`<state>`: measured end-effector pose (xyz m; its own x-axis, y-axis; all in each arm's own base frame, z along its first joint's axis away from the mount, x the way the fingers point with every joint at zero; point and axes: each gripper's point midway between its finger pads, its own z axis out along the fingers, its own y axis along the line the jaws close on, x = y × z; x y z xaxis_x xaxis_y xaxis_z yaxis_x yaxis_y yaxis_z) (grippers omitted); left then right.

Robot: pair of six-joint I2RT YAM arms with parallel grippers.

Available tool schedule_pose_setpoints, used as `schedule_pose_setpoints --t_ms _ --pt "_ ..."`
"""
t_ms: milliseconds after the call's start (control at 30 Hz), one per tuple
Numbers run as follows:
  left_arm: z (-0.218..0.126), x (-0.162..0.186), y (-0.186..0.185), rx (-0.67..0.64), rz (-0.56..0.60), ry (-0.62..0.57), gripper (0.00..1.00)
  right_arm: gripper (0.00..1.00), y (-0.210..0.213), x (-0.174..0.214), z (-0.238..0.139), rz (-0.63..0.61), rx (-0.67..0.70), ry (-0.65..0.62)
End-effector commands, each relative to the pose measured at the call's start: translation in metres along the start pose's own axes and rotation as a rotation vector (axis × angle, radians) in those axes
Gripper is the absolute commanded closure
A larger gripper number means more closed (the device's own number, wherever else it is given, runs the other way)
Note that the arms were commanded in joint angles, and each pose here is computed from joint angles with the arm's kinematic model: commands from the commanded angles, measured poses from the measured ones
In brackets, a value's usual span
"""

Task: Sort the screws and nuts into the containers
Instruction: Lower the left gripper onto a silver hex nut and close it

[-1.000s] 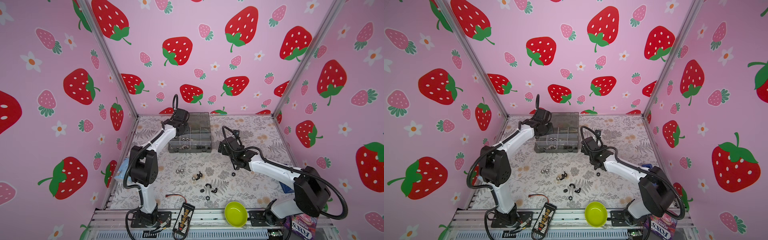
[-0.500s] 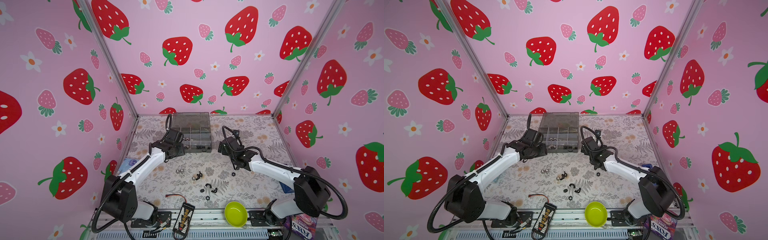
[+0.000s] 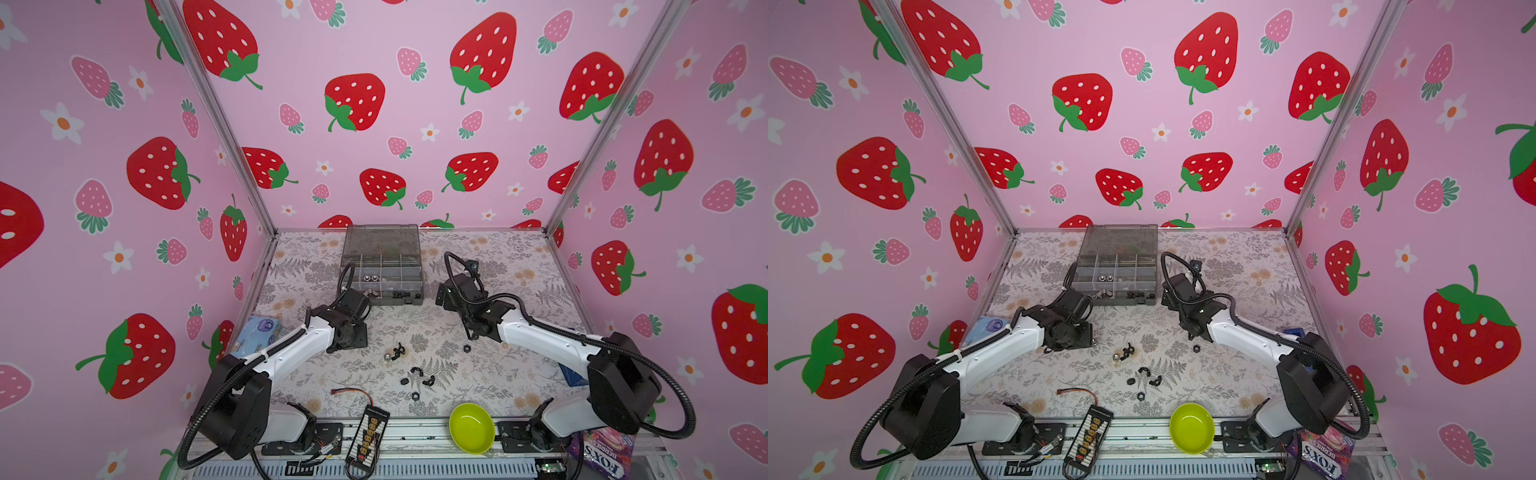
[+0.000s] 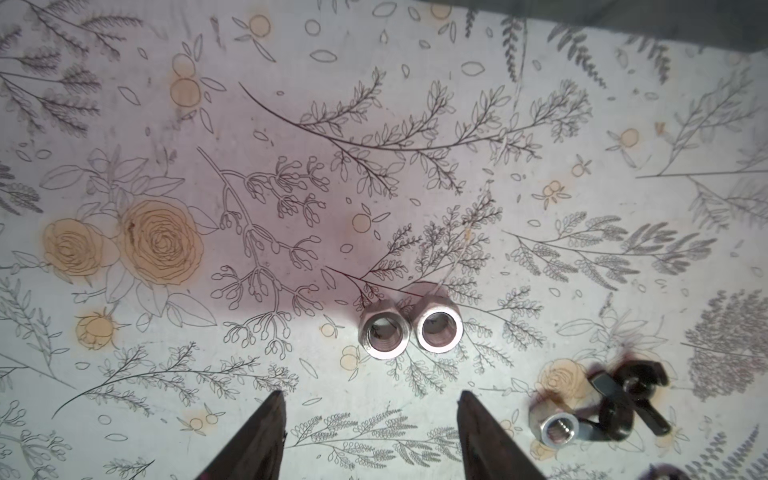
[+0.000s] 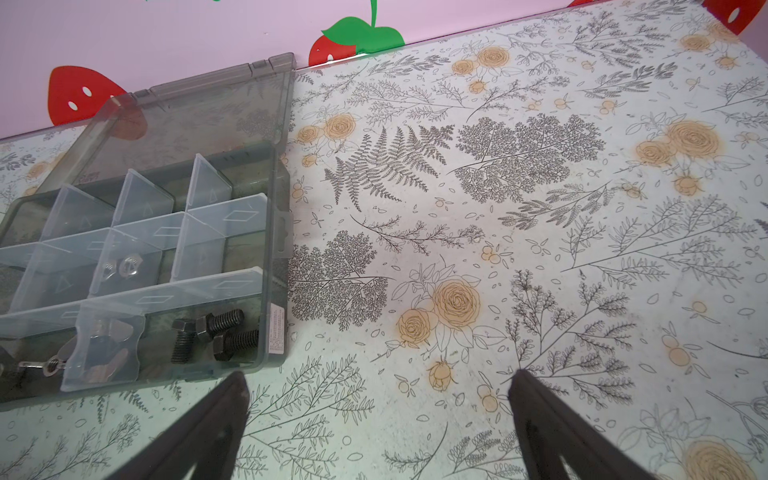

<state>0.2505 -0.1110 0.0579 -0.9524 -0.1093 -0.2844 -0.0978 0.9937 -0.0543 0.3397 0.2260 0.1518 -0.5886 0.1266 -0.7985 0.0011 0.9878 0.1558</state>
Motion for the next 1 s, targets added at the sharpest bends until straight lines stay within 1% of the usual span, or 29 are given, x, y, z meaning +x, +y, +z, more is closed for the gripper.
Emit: schedule_pose_setpoints --t_ms 0,200,367,533,967 --pt "0.011 0.003 0.000 -0.033 0.022 0.018 0.33 0.00 -0.001 -0.003 -0.002 0.027 0.001 -0.007" --pt "0.025 0.009 0.005 -0.088 0.030 0.058 0.35 0.00 -0.004 -0.003 -0.002 0.021 0.012 -0.005" --pt "0.029 0.012 0.010 -0.115 0.025 0.065 0.38 0.00 -0.005 -0.002 -0.002 0.021 0.017 -0.004" --pt "0.037 0.010 0.007 -0.111 0.018 0.067 0.39 0.00 -0.003 -0.001 0.001 0.018 0.016 0.002" --pt "0.049 0.008 0.007 -0.129 0.011 0.079 0.48 0.00 -0.008 0.001 -0.001 0.016 0.034 0.000"
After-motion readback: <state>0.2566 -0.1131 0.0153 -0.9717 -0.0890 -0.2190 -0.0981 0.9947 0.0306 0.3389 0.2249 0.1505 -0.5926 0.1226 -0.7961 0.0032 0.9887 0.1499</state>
